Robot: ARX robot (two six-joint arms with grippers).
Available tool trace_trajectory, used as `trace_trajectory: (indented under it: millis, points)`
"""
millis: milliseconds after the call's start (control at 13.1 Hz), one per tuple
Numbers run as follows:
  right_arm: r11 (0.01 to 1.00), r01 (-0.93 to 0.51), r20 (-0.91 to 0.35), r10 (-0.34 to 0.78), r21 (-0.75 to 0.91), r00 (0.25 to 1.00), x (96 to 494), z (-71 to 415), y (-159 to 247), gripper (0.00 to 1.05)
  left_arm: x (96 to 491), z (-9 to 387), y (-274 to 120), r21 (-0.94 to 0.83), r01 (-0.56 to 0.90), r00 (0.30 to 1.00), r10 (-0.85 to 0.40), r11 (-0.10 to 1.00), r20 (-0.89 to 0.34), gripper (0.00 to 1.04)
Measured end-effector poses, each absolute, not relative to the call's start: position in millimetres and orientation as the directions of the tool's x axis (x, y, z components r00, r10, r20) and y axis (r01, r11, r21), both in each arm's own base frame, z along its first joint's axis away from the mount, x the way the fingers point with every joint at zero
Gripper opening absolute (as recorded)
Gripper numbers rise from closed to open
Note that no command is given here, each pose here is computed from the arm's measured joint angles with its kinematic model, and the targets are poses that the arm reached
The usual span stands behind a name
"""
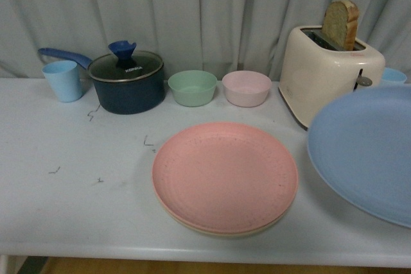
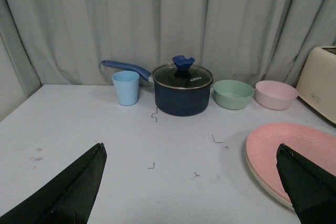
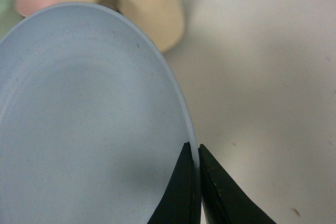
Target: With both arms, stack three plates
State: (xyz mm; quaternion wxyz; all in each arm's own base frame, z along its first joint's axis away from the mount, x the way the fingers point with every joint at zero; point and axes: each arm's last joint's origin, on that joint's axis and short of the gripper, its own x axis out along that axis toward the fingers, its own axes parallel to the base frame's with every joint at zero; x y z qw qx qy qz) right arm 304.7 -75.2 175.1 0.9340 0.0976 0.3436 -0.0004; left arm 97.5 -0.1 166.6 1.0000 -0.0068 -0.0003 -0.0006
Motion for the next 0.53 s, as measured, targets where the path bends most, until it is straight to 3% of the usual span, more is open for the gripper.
trace_trajectory:
  millis: [76,229,305,381,533]
  points:
    - [0.97,-0.046,-0.543,0.173,0.239,0.821,312.7,204.4,-44.6,0.03,97.5,166.6,-0.1,-0.014,0.001,1.0,-0.001,1.0,0.001,0.98]
    - [0.952,-0.118,-0.51,0.253,0.282,0.822,325.5,209.8,-9.0,0.03,97.5,166.6,-0.1,-0.014,0.001,1.0,-0.001,1.0,0.001,0.98]
    - [0.933,-0.166,-0.536,0.322,0.319,0.78,343.2,195.7,34.0,0.03,97.5,166.6,-0.1,-0.014,0.001,1.0,-0.001,1.0,0.001,0.98]
    - [0.927,-0.112,-0.62,0.326,0.359,0.713,361.3,146.2,64.3,0.03,97.5,166.6,-0.1,-0.014,0.001,1.0,-0.001,1.0,0.001,0.98]
    - [0.922,-0.073,-0.638,0.32,0.381,0.701,369.7,125.9,71.7,0.03,97.5,166.5,-0.1,-0.014,0.001,1.0,-0.001,1.0,0.0,0.98]
